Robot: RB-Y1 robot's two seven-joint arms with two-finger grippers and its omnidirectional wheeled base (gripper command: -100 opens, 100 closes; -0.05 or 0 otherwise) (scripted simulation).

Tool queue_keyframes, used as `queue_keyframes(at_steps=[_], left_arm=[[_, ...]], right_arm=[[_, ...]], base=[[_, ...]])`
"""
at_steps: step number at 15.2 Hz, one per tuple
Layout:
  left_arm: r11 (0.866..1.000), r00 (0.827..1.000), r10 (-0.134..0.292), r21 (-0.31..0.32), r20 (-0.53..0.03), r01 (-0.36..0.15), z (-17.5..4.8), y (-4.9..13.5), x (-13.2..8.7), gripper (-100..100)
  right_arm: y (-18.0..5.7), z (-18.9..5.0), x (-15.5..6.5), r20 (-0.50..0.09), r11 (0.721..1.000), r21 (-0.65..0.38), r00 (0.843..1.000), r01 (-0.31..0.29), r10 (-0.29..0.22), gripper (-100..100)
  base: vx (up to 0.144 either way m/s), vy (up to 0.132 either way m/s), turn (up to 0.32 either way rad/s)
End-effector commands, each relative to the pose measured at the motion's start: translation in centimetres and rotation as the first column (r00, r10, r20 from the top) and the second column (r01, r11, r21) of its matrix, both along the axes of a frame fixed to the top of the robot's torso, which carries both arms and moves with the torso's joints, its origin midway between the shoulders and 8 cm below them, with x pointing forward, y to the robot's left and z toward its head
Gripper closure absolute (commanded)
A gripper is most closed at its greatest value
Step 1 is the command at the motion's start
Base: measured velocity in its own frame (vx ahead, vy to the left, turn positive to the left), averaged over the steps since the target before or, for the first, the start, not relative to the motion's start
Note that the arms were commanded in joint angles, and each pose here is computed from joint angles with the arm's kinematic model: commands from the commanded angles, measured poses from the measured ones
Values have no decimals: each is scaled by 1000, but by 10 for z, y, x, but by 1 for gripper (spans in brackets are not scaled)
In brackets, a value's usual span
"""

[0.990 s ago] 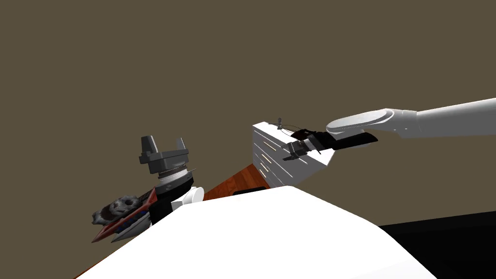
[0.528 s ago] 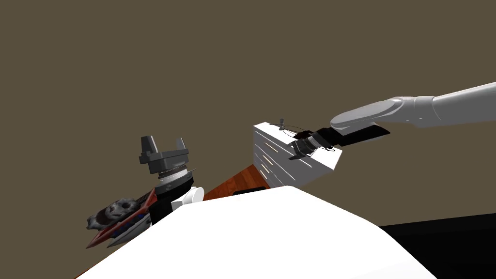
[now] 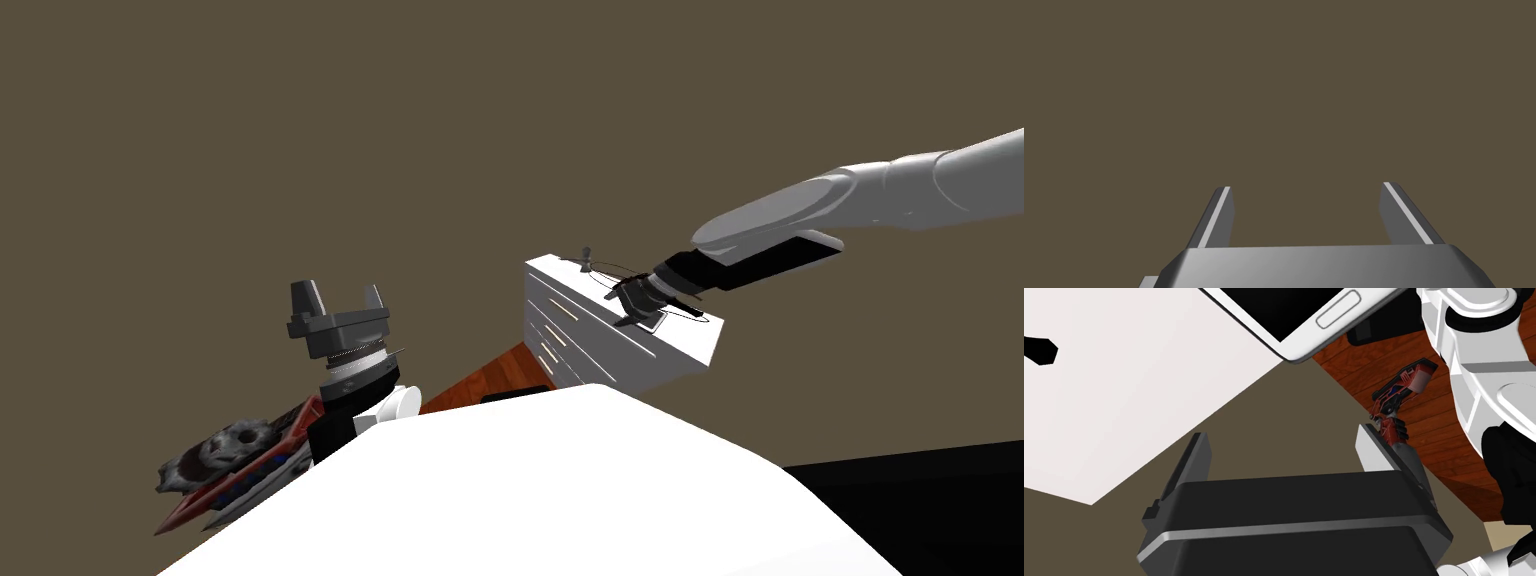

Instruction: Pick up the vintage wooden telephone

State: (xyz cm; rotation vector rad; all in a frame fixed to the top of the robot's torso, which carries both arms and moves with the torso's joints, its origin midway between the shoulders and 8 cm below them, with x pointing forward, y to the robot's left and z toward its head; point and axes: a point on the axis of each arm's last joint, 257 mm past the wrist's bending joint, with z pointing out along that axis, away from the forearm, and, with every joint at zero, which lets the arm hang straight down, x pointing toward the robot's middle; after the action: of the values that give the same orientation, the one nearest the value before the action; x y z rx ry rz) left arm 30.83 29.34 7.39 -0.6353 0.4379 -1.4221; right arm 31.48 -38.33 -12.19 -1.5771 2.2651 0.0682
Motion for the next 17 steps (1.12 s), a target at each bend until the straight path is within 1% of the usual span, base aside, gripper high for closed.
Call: queue_keyframes(at_steps=[1, 3, 4, 6, 7, 8, 9, 10, 11, 12, 13, 14, 16, 17], left_arm=[[1000, 1000, 0, 0, 0, 0, 0, 0, 0, 0], [1000, 1000, 0, 0, 0, 0, 0, 0, 0, 0], [1000, 1000, 0, 0, 0, 0, 0, 0, 0, 0], [1000, 1000, 0, 0, 0, 0, 0, 0, 0, 0], [1000, 1000, 0, 0, 0, 0, 0, 0, 0, 0], [1000, 1000, 0, 0, 0, 0, 0, 0, 0, 0], [1000, 1000, 0, 0, 0, 0, 0, 0, 0, 0], [1000, 1000, 0, 0, 0, 0, 0, 0, 0, 0], [1000, 1000, 0, 0, 0, 0, 0, 0, 0, 0], [1000, 1000, 0, 0, 0, 0, 0, 0, 0, 0], [1000, 1000, 0, 0, 0, 0, 0, 0, 0, 0], [1000, 1000, 0, 0, 0, 0, 0, 0, 0, 0], [1000, 1000, 0, 0, 0, 0, 0, 0, 0, 0], [1000, 1000, 0, 0, 0, 0, 0, 0, 0, 0]], right_arm=[[-18, 6, -2, -8, 998, -67, 1000, 2, -2, -100], [-24, 12, -1, -10, 995, -104, 1000, -4, 3, -100], [-37, 15, -3, -16, 990, -144, 1000, 0, -2, -100], [-41, 21, -3, -17, 985, -173, 1000, -5, 2, -100], [-53, 26, -5, -23, 977, -215, 1000, -2, -3, -100], [-56, 30, -4, -24, 972, -236, 1000, -5, 0, -100], [-67, 34, -6, -29, 963, -271, 1000, -2, -6, -100], [-69, 39, -6, -31, 957, -291, 1000, -5, -4, -100], [-80, 44, -8, -35, 946, -326, 999, -3, -9, -100], [-81, 48, -7, -36, 941, -340, 999, -5, -7, -100], [-90, 54, -9, -41, 927, -375, 999, -4, -12, -100], [-91, 56, -9, -41, 925, -380, 999, -5, -11, -100], [-105, 68, -11, -48, 899, -437, 999, -5, -18, -100], [-109, 72, -12, -50, 891, -453, 999, -5, -20, -100]], base=[[69, -12, 12], [64, -15, 13], [66, -21, 13], [62, -25, 10], [64, -29, 10], [69, -32, 10], [85, -32, 15], [83, -34, 10], [78, -37, 10], [68, -32, 10], [64, -30, 6], [66, -37, 3], [74, -42, 7], [73, -48, 5]])
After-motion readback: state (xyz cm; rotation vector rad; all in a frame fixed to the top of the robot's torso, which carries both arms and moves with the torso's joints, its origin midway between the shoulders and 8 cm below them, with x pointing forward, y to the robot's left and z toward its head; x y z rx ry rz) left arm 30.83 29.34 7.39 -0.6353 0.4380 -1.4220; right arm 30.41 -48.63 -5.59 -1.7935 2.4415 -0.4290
